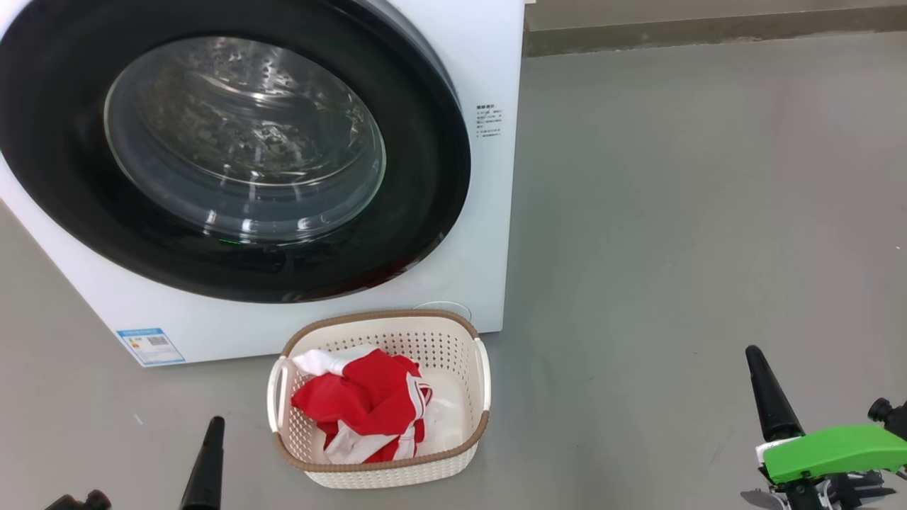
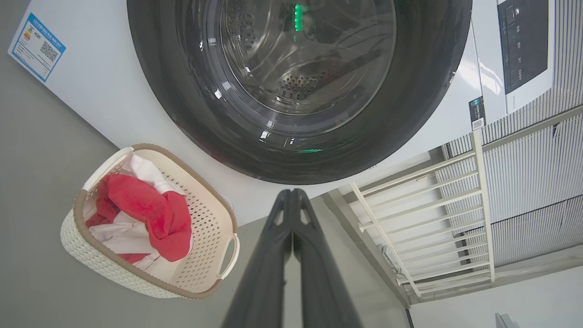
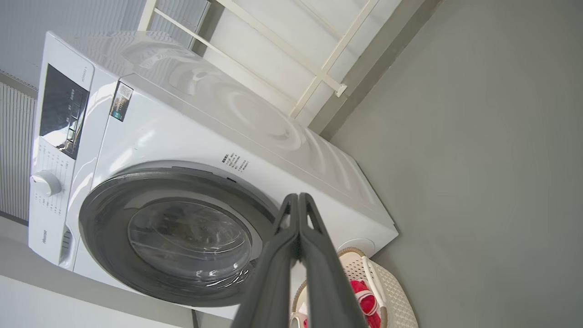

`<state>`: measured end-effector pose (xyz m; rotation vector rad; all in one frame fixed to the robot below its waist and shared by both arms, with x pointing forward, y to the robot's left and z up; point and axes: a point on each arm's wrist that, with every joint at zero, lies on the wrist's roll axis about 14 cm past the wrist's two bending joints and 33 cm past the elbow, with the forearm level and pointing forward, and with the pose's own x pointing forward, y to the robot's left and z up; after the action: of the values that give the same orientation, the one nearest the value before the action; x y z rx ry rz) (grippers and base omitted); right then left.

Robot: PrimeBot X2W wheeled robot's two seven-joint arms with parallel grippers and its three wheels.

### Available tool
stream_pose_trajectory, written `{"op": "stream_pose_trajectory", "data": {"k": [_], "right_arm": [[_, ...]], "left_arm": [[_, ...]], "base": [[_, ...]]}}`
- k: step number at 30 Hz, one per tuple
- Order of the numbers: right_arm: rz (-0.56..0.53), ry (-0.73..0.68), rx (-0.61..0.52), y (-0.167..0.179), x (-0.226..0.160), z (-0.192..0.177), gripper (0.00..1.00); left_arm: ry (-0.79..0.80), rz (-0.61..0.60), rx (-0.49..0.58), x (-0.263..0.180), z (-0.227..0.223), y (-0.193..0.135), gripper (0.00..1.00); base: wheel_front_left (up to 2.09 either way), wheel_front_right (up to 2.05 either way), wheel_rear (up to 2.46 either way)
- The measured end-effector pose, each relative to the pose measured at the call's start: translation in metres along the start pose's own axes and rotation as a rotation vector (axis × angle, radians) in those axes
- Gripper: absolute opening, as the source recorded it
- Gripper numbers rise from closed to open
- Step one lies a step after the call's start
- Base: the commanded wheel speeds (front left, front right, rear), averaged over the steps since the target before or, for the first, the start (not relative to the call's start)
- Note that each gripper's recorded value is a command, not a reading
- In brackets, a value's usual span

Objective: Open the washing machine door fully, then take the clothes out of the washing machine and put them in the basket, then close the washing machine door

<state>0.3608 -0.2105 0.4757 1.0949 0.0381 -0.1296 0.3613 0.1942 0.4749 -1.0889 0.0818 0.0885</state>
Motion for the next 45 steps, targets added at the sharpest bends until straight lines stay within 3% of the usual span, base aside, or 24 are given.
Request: {"op": "stream_pose_trajectory", "data": {"k": [45], "right_arm": [[0.038,0.055,0.487,0.011,0.014,-0.003,0.0]], "left_arm": [[0.045,-0.05,-0.481,0.016,-0.001,-0.013,0.0]], "base": [[0.0,0.0,0.0]]}}
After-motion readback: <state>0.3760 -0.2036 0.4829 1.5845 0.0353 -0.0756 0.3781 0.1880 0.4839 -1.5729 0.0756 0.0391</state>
